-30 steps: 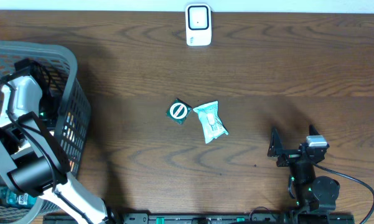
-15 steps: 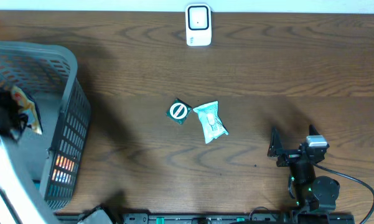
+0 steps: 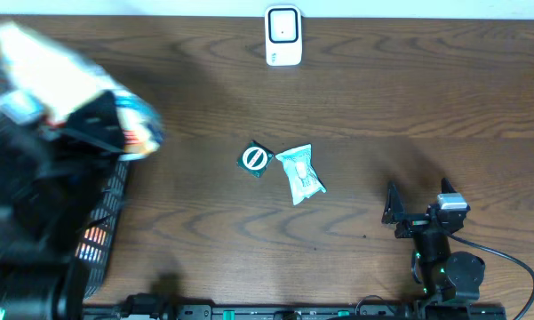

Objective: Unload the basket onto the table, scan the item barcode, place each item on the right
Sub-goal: 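Lift the snack bag and hold it under the scanner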

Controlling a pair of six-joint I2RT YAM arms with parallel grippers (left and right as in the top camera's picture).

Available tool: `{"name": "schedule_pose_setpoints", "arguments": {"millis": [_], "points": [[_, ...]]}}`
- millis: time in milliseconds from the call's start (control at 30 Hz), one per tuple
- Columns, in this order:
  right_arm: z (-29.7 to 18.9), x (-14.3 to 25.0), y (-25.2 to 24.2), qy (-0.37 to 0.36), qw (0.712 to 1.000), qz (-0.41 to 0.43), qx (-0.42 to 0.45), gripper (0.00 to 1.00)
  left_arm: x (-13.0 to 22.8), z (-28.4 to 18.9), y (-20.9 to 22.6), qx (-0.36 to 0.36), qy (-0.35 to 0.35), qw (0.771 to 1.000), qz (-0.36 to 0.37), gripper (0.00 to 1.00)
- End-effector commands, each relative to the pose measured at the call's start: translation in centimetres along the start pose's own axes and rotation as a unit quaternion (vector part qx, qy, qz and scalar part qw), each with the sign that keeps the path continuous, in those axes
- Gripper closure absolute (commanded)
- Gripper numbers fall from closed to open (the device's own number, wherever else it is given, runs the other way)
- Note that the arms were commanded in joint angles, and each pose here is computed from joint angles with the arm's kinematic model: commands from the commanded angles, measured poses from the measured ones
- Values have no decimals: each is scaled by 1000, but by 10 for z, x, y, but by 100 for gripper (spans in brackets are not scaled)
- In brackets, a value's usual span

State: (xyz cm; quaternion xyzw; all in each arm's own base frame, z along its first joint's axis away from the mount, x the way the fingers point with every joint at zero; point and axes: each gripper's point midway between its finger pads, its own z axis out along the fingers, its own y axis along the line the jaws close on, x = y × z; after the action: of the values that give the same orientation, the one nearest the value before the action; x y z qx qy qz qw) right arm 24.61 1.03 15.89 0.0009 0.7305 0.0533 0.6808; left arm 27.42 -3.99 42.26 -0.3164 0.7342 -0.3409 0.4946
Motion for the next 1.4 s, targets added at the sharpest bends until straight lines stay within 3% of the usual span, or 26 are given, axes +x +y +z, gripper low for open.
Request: {"name": "schedule_pose_setpoints", "arguments": {"millis": [0,333,633,800,967,1100,1167,1233,1300,1367], "points": [[0,1,2,0,1000,5,-3,1,51,41,-17,20,97,989,107,93],[0,1,2,0,1000,5,-3,1,224,175,-36,51,268,945,182,93],[0,1,2,0,1000,5,-3,1,385,235,11,35,365,906,211,92],[0,1,2,0,1000,5,-3,1,425,246,54,-4,397,890,224,92],[0,1,2,0,1000,5,-3,1,442,253,84,-35,414,880,229,89],[0,1,2,0,1000,5,-3,1,442,253,85,-52,412,888,195,88],[0,1,2,0,1000,5,-3,1,441,252,83,-66,409,896,159,83],[0,1,2,0,1000,5,-3,1,441,249,77,-72,413,899,124,64],[0,1,2,0,1000,5,-3,1,438,246,67,-62,416,900,118,34],[0,1,2,0,1000,5,-3,1,428,242,55,-57,412,902,118,20]]}}
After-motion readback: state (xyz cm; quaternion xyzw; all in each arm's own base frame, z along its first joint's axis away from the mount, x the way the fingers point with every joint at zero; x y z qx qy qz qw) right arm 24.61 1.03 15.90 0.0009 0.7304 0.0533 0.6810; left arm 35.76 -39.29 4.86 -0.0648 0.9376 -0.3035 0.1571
